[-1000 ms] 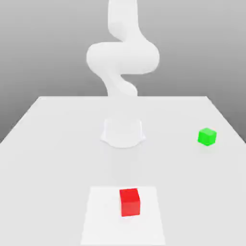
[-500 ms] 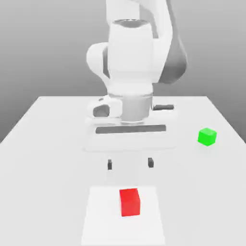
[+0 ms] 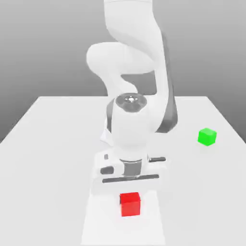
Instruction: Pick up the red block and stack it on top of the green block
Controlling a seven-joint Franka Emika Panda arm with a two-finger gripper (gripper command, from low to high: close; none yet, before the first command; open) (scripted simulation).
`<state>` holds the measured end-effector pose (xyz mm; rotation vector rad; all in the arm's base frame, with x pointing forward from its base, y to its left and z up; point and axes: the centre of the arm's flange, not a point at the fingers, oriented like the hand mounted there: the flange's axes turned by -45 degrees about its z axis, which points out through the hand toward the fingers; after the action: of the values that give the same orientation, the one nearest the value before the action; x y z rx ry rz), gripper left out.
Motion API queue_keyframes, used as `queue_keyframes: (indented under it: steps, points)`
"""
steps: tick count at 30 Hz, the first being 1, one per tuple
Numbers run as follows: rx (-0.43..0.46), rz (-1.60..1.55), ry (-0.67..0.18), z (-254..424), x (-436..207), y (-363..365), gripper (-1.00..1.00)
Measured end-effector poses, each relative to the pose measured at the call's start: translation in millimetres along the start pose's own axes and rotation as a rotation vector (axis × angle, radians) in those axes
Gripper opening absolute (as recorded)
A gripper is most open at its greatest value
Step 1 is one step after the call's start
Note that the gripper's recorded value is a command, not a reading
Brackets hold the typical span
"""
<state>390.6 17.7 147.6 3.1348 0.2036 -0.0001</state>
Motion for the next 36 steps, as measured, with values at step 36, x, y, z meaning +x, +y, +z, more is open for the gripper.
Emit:
queue_keyframes:
  steps: [36]
  points:
    - [-0.002,-2.450,-0.001,-94,-320,-371,-1.00]
